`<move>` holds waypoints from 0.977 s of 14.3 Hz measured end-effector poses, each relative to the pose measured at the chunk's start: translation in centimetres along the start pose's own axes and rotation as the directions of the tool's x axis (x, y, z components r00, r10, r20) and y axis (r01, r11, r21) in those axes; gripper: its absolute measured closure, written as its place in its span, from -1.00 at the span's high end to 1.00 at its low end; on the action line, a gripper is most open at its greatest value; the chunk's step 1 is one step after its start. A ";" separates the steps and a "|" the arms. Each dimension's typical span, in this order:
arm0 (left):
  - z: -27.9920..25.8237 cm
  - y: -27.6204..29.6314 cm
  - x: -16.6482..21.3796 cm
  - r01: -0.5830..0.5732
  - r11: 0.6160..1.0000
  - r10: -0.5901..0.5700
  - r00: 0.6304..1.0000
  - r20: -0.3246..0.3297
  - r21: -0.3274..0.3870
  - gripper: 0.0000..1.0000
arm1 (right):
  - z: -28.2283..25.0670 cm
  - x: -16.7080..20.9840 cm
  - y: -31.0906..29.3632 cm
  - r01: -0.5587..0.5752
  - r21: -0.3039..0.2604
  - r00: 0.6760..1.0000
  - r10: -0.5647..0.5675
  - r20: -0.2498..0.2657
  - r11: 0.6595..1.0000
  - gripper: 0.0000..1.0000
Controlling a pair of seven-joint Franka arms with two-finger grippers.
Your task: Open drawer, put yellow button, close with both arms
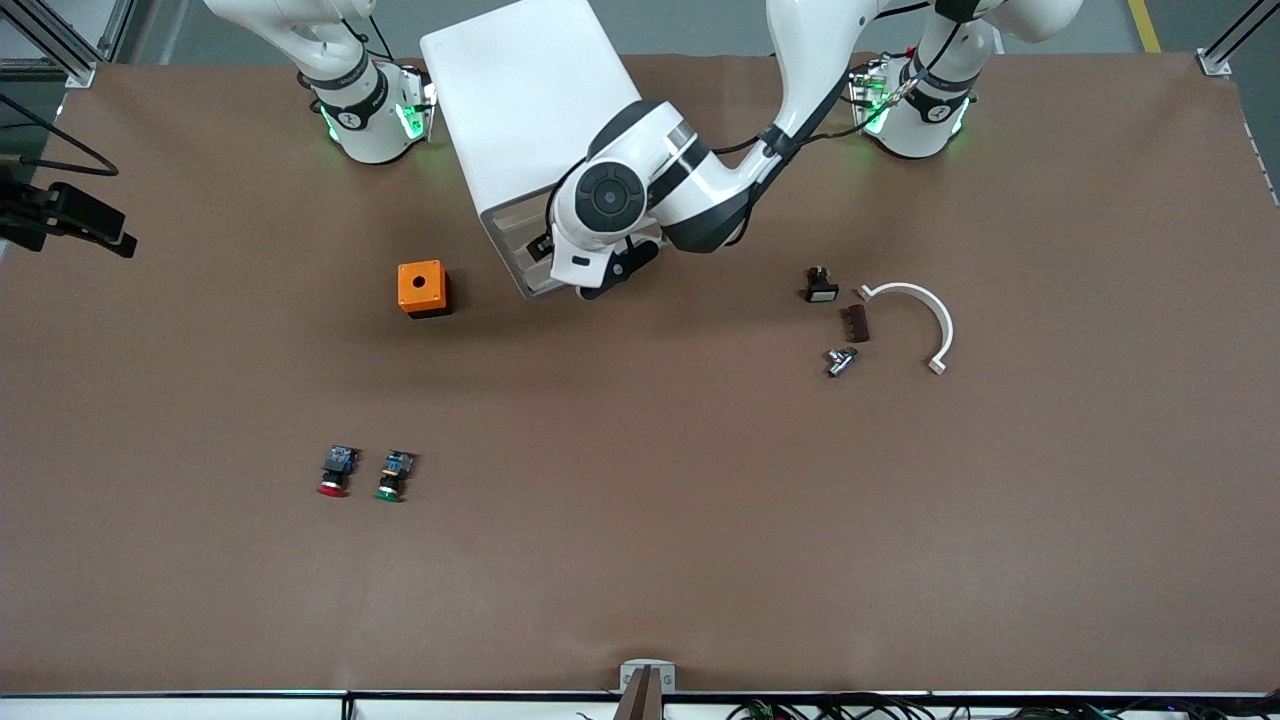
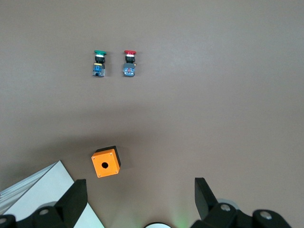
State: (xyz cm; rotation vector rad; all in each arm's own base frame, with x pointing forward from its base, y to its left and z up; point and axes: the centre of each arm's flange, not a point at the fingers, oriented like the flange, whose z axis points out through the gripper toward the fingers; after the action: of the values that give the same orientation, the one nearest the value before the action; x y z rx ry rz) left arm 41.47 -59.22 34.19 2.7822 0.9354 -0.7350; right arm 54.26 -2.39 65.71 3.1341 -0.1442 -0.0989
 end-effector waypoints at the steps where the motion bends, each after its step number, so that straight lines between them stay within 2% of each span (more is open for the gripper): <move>1: -1.7 0.1 1.4 0.010 1.000 -0.011 1.000 -0.020 -0.023 1.00 | -0.1 -0.2 0.1 -0.002 0.001 1.000 0.002 -0.004 1.000 1.00; 6: -15.1 -1.8 9.7 -0.006 0.981 -0.013 0.995 -0.098 -0.192 1.00 | 0.0 -0.4 0.2 -0.003 0.002 1.000 0.003 -0.023 1.000 1.00; 7: -18.3 -3.1 11.4 -0.035 0.979 0.011 0.993 -0.115 -0.203 1.00 | 0.0 -0.3 0.2 -0.003 0.003 1.000 0.003 -0.026 1.000 1.00; 10: -26.1 -9.5 16.7 -0.188 0.977 0.168 0.969 -0.183 -0.097 1.00 | -0.4 -0.7 0.3 -0.005 0.015 0.999 0.006 -0.034 1.000 1.00; 12: -30.0 -13.1 19.3 -0.248 0.967 0.230 0.946 -0.229 -0.054 1.00 | -1.1 -1.2 0.5 -0.008 0.029 0.999 0.010 -0.046 1.000 1.00; 14: -32.8 -16.2 21.1 -0.305 0.952 0.292 0.927 -0.235 -0.022 0.99 | -1.5 -1.8 0.5 -0.007 0.033 0.999 0.009 -0.053 0.999 1.00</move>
State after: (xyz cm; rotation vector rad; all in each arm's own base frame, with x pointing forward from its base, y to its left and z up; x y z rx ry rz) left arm 59.84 -26.42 53.46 2.9042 0.5276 -0.3410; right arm 52.51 -2.74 67.30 3.1645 -0.1596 -0.0129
